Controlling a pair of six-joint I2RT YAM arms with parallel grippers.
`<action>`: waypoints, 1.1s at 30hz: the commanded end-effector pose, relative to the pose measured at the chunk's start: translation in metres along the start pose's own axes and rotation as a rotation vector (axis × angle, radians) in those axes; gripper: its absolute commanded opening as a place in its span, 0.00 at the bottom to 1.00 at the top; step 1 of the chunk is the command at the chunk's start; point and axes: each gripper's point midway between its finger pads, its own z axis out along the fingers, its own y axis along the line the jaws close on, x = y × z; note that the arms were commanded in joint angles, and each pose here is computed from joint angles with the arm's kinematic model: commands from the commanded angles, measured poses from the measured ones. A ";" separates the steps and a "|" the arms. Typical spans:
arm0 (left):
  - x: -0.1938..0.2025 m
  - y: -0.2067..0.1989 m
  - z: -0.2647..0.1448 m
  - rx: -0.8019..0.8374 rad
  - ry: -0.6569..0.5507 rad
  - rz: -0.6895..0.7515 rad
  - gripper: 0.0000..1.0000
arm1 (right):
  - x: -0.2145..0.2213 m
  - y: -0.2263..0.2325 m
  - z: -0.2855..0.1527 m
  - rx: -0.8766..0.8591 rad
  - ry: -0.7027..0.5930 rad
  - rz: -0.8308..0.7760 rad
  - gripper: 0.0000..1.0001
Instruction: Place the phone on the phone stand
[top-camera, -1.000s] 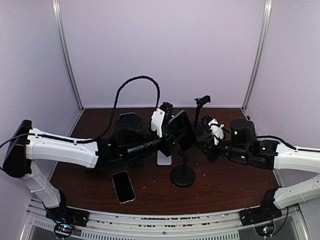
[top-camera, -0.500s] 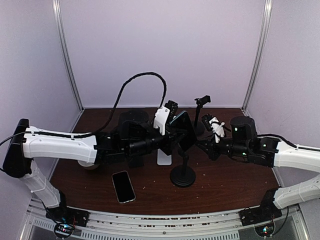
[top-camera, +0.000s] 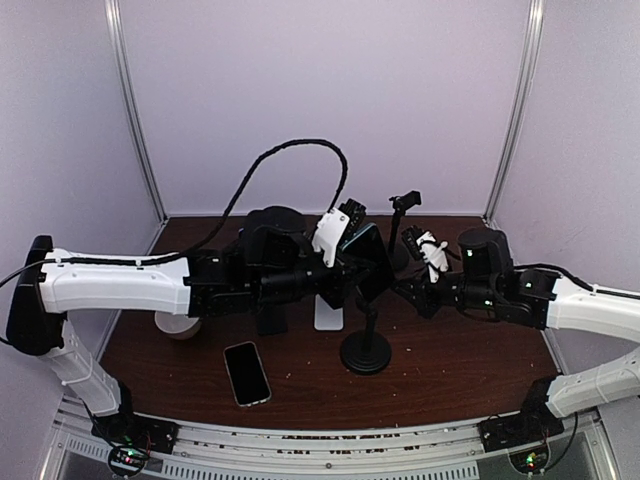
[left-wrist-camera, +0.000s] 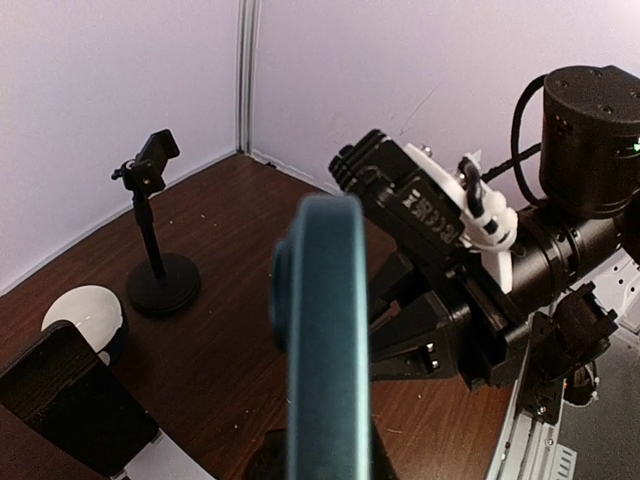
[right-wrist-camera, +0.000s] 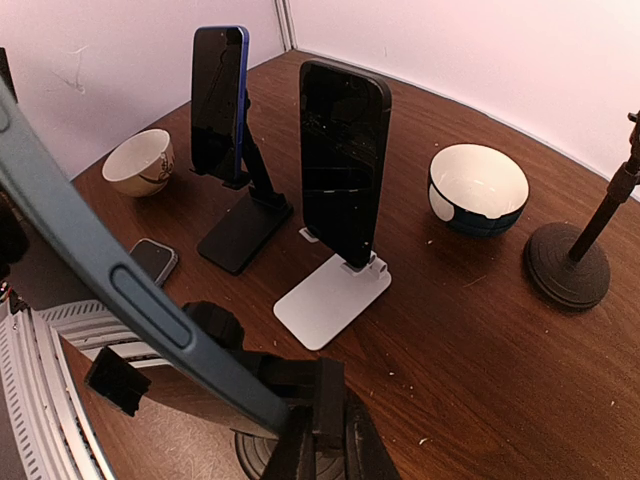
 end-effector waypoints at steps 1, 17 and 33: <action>0.153 0.002 -0.038 0.029 0.601 0.077 0.00 | 0.006 -0.098 -0.020 0.430 0.028 0.080 0.00; 0.127 0.000 -0.016 0.000 0.641 0.134 0.00 | 0.008 -0.092 -0.018 0.408 0.040 0.030 0.00; 0.164 0.010 -0.022 -0.013 0.840 0.171 0.00 | -0.019 -0.073 -0.027 0.386 -0.014 -0.013 0.00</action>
